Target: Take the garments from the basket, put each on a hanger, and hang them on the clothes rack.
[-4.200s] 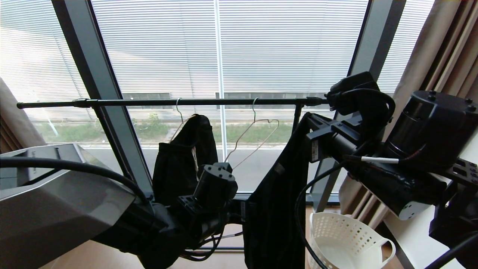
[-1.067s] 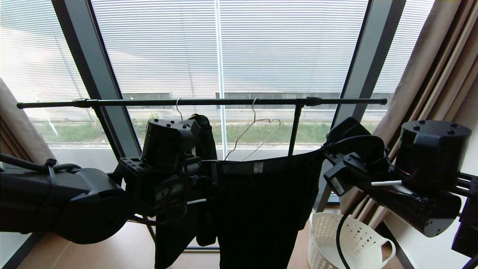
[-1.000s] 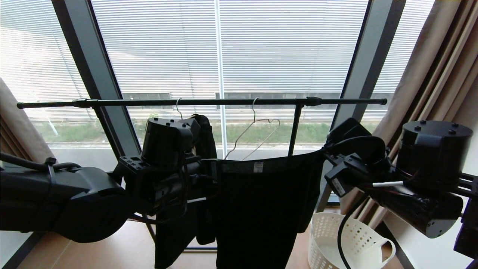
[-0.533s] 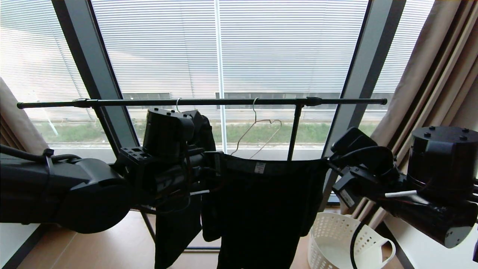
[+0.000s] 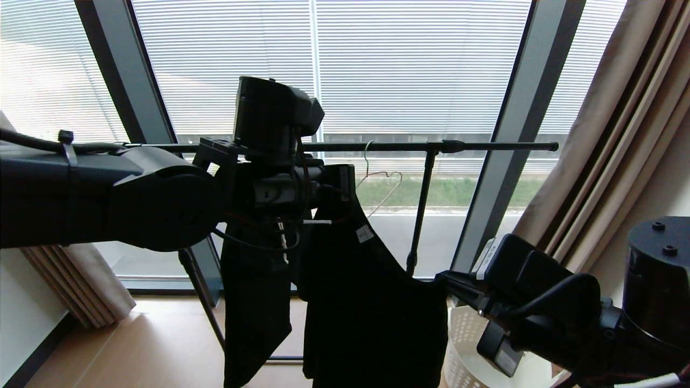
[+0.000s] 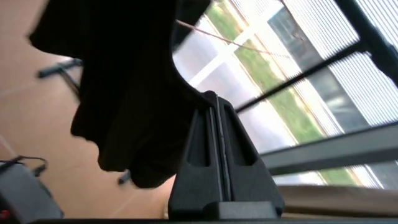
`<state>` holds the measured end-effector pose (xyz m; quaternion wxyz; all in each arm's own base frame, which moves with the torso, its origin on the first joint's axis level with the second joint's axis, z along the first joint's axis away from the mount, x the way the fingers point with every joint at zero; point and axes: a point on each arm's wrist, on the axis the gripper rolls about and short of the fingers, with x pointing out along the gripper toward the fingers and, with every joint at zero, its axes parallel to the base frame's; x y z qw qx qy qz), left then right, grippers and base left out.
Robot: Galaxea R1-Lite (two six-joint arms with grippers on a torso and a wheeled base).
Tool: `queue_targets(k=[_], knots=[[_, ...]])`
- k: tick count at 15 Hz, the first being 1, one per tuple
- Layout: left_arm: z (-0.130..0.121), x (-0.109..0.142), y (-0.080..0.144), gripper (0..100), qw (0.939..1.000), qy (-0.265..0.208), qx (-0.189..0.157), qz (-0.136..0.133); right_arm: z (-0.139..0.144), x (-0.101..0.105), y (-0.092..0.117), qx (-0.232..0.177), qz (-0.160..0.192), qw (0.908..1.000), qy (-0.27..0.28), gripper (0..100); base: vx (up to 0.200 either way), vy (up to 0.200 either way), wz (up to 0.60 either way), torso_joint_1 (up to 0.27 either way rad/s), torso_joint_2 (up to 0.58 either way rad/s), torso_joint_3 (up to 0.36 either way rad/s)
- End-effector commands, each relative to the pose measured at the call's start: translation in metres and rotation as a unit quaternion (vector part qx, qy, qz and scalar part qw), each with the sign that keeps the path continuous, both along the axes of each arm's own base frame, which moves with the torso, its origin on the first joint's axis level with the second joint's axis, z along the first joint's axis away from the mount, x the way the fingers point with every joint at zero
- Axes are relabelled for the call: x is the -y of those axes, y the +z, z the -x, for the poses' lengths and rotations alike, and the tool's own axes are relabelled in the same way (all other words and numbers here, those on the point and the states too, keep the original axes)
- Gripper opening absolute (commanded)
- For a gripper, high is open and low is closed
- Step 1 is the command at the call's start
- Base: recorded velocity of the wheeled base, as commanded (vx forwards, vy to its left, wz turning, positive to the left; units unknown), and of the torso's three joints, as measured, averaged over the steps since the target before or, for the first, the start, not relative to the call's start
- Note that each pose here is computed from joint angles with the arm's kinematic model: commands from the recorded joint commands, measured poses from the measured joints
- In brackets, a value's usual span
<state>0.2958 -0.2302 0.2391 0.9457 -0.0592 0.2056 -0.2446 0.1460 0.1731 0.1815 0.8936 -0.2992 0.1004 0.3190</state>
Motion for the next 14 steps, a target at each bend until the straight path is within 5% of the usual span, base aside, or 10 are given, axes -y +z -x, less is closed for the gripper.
queue_targets(k=[1, 7, 10, 14], knots=[[-0.005, 0.019, 0.004, 0, 0.9998, -0.017, 0.006, -0.002, 0.010, -0.014, -0.003, -0.013, -0.006, 0.9995, 0.027, 0, 0.000, 0.000, 0.00, 0.000, 0.00, 0.000], [0.000, 0.050, 0.014, 0, 0.9985, -0.053, 0.013, -0.003, 0.027, -0.059, -0.005, -0.079, -0.084, 0.9923, 0.045, 0, 0.000, 0.000, 0.00, 0.000, 0.00, 0.000], [0.000, 0.058, 0.015, 0, 0.9980, -0.060, 0.016, -0.001, 0.023, -0.078, -0.008, -0.089, -0.112, 0.9898, 0.003, 0, 0.000, 0.000, 0.00, 0.000, 0.00, 0.000], [-0.002, 0.056, 0.012, 0, 0.9983, -0.057, 0.013, -0.005, 0.024, -0.075, -0.005, -0.092, -0.122, 0.9883, -0.004, 0, 0.000, 0.000, 0.00, 0.000, 0.00, 0.000]])
